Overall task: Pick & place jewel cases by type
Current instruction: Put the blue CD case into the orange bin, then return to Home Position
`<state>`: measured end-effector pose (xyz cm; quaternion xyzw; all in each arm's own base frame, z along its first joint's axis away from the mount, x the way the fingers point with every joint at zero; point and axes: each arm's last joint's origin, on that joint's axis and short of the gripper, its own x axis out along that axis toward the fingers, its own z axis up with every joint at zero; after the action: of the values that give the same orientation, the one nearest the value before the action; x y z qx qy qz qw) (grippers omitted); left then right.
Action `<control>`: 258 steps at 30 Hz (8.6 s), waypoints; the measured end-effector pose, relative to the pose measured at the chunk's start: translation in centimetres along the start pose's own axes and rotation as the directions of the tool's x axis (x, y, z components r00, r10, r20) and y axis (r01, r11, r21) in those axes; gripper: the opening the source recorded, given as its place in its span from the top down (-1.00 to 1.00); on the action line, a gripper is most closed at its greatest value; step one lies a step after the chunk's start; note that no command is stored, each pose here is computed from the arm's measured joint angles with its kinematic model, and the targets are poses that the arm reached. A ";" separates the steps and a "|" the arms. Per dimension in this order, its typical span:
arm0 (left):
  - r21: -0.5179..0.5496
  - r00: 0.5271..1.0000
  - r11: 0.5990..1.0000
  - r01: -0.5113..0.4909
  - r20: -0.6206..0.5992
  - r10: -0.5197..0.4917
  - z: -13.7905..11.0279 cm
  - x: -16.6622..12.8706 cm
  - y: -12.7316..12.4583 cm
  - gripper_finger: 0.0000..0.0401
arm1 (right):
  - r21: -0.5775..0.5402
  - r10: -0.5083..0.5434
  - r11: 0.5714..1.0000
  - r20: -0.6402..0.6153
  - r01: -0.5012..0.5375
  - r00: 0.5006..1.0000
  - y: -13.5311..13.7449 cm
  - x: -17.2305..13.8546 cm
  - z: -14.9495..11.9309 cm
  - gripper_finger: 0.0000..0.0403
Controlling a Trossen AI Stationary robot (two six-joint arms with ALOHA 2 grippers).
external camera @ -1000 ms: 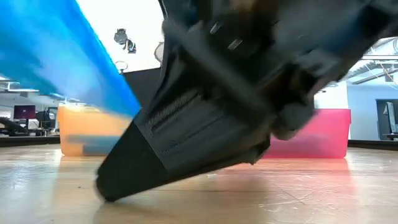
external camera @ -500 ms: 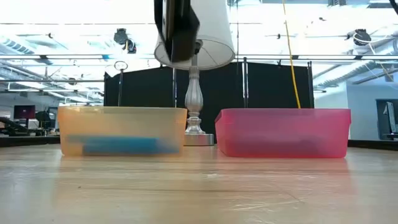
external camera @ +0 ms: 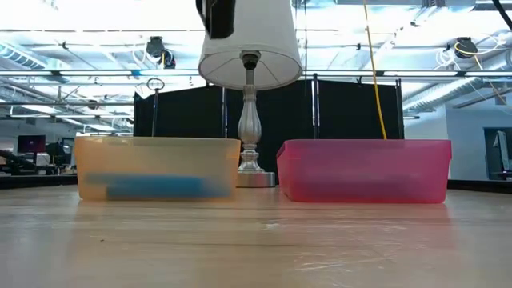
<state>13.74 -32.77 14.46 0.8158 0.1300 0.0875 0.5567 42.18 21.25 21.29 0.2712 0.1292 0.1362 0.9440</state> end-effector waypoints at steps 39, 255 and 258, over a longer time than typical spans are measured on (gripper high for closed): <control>0.080 0.999 0.997 0.018 -0.047 -0.014 -0.9 1.6 -0.7 0.95 | 0.130 -0.291 0.944 -0.101 0.303 0.951 -0.2 -4.7 5.0 -0.05; -0.793 0.789 0.264 0.549 0.386 -0.479 -4.2 -2.6 2.7 0.85 | 0.449 -0.525 0.687 -0.237 0.572 0.817 -14.2 -5.9 7.2 0.21; -0.800 0.803 0.267 0.537 0.388 -0.453 -3.9 -2.3 3.0 0.85 | 0.361 -0.500 0.762 -0.202 0.538 0.842 -12.9 -6.6 8.4 0.21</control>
<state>10.81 -31.03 18.66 0.3223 0.2895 -0.0692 0.8986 41.12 4.59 22.27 0.4069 0.2682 -0.1477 0.8606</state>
